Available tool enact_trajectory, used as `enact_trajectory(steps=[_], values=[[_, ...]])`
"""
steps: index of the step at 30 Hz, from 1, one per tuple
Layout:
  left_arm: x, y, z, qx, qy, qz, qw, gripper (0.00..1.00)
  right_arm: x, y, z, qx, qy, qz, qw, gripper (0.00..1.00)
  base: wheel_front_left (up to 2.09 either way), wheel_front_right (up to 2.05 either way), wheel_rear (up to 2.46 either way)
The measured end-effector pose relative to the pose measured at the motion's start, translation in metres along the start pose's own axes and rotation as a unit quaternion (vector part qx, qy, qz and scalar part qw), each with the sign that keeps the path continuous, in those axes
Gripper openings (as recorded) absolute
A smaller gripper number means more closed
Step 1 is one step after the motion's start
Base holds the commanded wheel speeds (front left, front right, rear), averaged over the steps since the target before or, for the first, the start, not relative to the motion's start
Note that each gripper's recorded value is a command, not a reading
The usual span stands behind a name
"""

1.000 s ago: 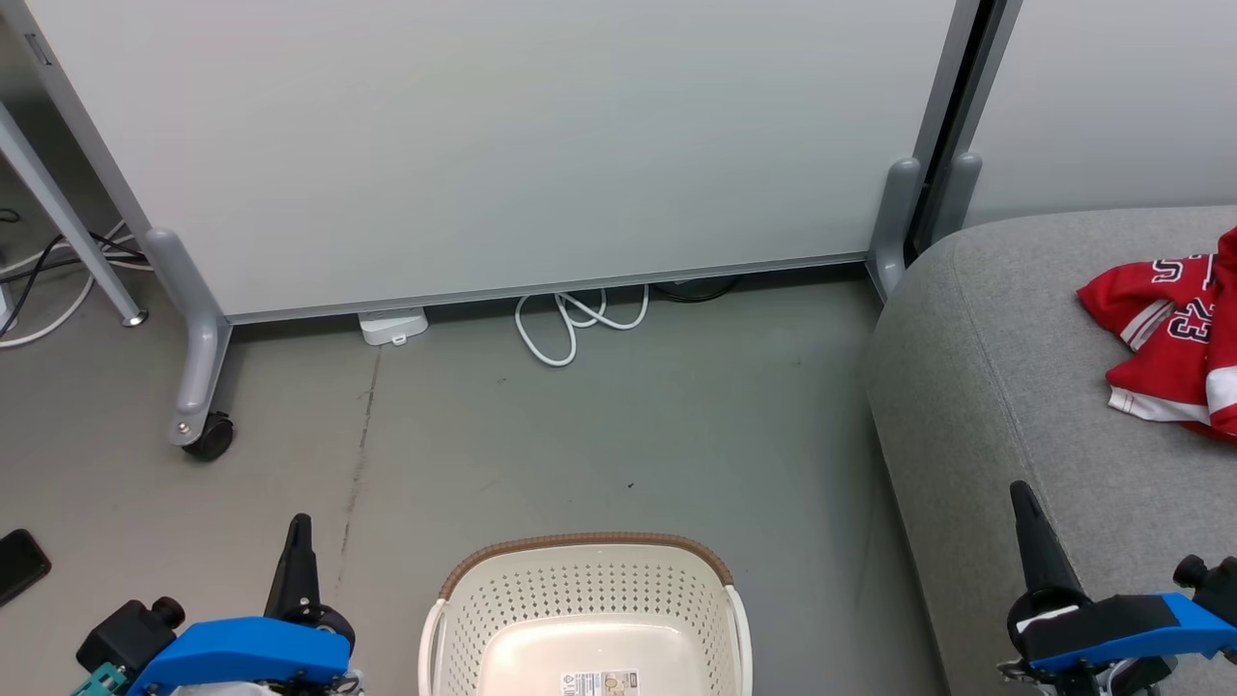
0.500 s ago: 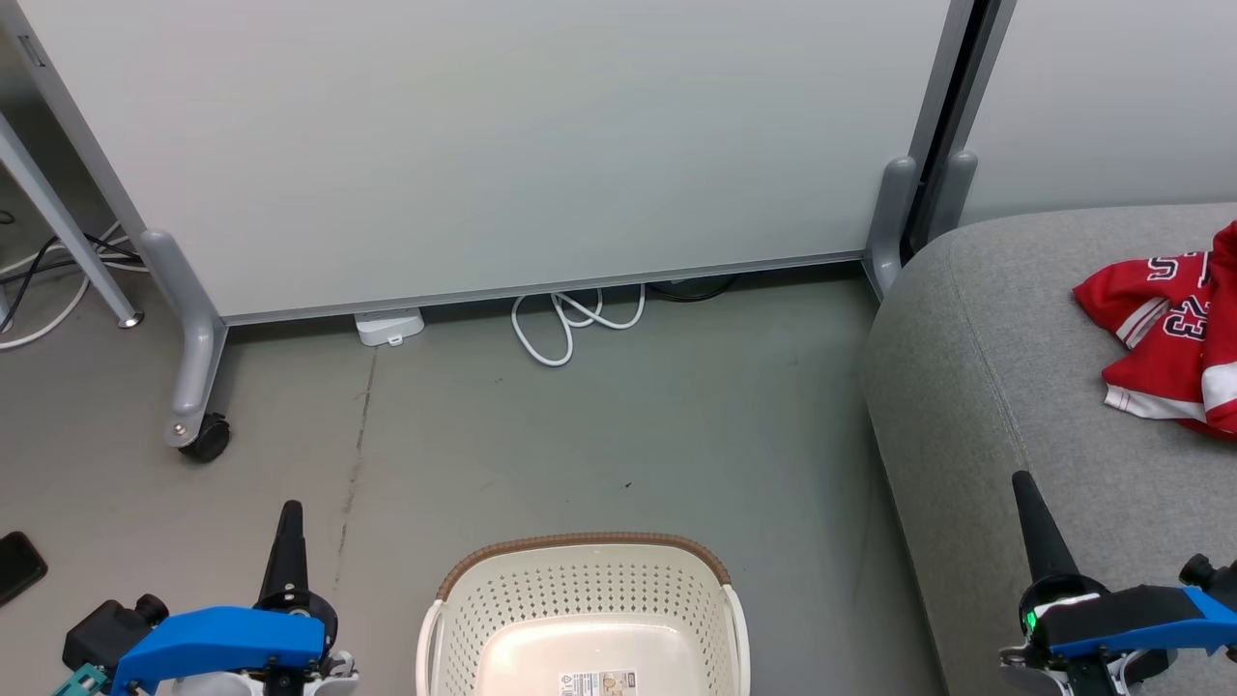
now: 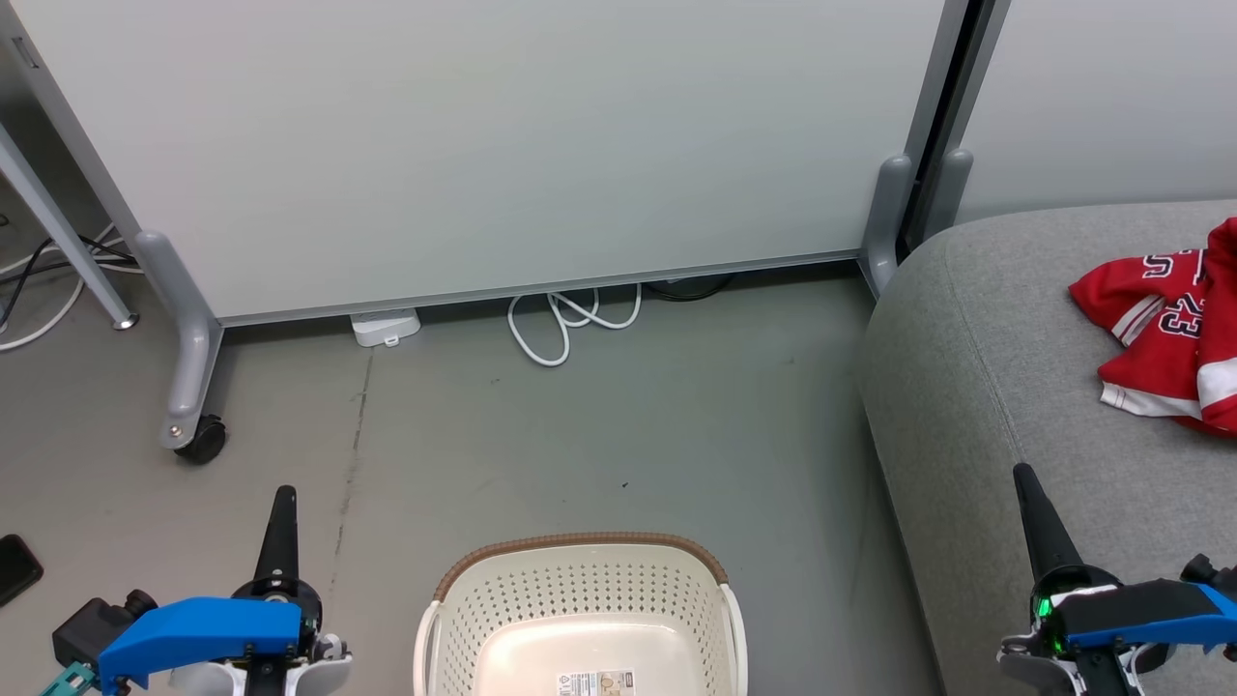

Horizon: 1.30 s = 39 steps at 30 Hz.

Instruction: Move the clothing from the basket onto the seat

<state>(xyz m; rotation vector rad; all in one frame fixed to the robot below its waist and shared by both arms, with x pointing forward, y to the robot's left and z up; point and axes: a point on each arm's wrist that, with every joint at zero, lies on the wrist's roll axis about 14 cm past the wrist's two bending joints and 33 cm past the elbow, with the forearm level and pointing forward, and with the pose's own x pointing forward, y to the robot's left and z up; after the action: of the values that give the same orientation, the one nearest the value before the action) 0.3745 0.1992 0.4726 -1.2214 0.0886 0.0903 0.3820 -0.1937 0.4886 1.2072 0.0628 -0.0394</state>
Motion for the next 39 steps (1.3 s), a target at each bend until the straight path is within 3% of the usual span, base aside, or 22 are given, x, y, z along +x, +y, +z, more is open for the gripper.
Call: enact_trajectory(steps=[39], values=[[0.008,-0.026,0.01,-0.152,0.001,-0.045,0.987,0.0,0.004,0.011,0.009,0.159,-0.006,0.025,0.987,0.0,0.0,0.0,0.0]])
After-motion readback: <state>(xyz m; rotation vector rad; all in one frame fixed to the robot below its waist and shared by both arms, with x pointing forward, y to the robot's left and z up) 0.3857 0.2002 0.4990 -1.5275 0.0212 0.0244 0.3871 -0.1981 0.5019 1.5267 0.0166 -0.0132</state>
